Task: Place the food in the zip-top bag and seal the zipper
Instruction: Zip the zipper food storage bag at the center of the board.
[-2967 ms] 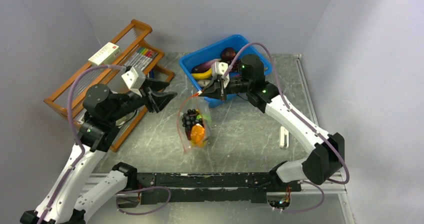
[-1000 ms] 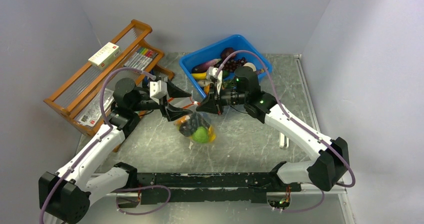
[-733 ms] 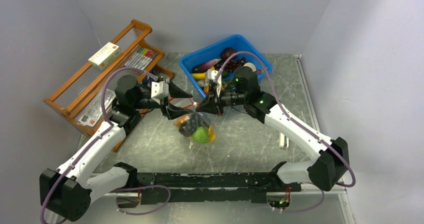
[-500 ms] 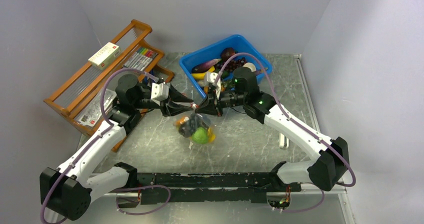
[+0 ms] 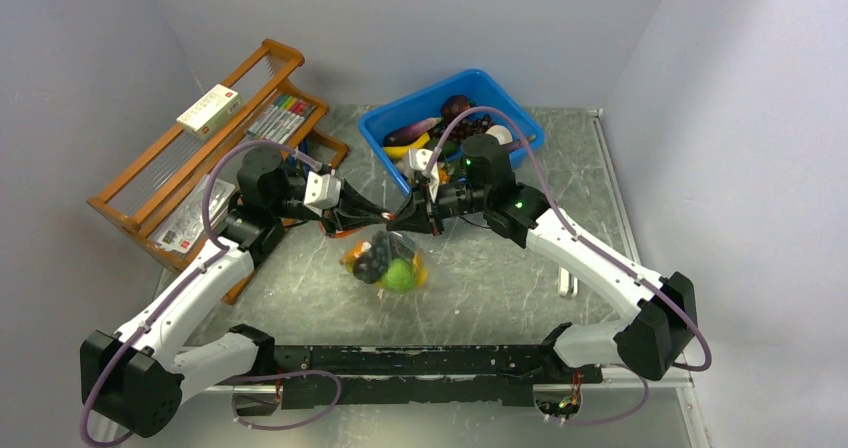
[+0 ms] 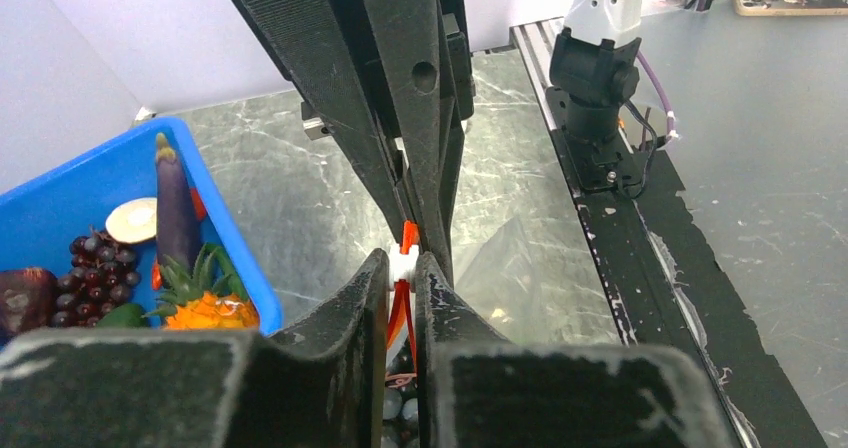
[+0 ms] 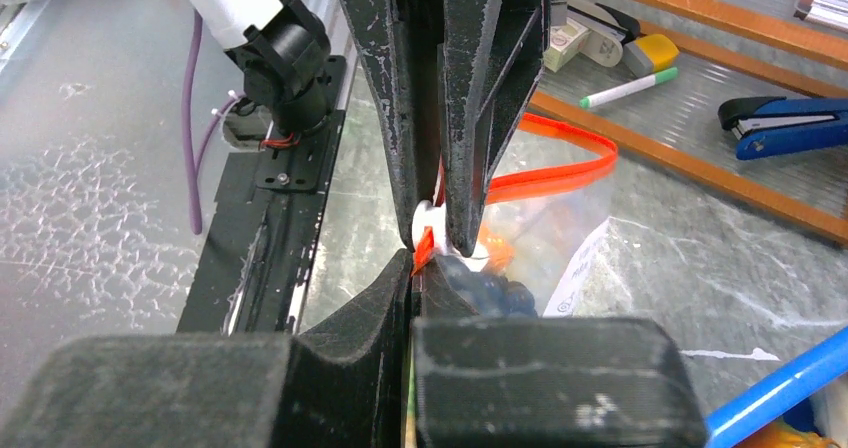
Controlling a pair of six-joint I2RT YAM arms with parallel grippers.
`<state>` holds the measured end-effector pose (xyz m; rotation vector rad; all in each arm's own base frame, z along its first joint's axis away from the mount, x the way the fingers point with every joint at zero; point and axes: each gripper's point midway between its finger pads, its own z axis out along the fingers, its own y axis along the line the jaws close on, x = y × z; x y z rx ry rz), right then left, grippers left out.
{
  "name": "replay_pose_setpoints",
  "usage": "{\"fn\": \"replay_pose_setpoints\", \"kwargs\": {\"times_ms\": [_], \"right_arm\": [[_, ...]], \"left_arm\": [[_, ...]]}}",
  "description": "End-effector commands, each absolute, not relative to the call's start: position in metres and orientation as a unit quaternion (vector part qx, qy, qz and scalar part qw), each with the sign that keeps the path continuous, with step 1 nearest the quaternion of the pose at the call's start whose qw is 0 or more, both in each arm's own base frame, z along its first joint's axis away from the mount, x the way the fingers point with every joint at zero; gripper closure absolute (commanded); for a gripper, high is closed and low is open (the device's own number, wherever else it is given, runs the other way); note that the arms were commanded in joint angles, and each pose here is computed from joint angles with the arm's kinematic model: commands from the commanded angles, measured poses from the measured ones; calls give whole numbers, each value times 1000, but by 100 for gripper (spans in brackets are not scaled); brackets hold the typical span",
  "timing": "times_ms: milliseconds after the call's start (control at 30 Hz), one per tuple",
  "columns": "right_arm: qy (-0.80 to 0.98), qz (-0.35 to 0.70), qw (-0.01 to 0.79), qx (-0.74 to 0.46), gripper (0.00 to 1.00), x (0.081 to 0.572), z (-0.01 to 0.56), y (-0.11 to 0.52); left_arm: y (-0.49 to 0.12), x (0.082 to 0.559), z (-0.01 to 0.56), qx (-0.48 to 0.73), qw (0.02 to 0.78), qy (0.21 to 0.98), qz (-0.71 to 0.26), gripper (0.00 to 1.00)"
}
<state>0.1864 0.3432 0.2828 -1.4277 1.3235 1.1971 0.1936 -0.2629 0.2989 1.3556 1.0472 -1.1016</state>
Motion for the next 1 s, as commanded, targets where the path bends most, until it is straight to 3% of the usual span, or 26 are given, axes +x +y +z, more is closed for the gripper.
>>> {"fn": "replay_pose_setpoints", "kwargs": {"times_ms": [0, 467, 967], "right_arm": [[492, 478, 439, -579, 100, 184, 301, 347], [486, 427, 519, -558, 100, 193, 316, 332], [479, 416, 542, -551, 100, 189, 324, 322]], "left_arm": [[-264, 186, 313, 591, 537, 396, -453, 93], [-260, 191, 309, 581, 552, 418, -427, 93], [-255, 194, 299, 575, 554, 443, -409, 93]]}}
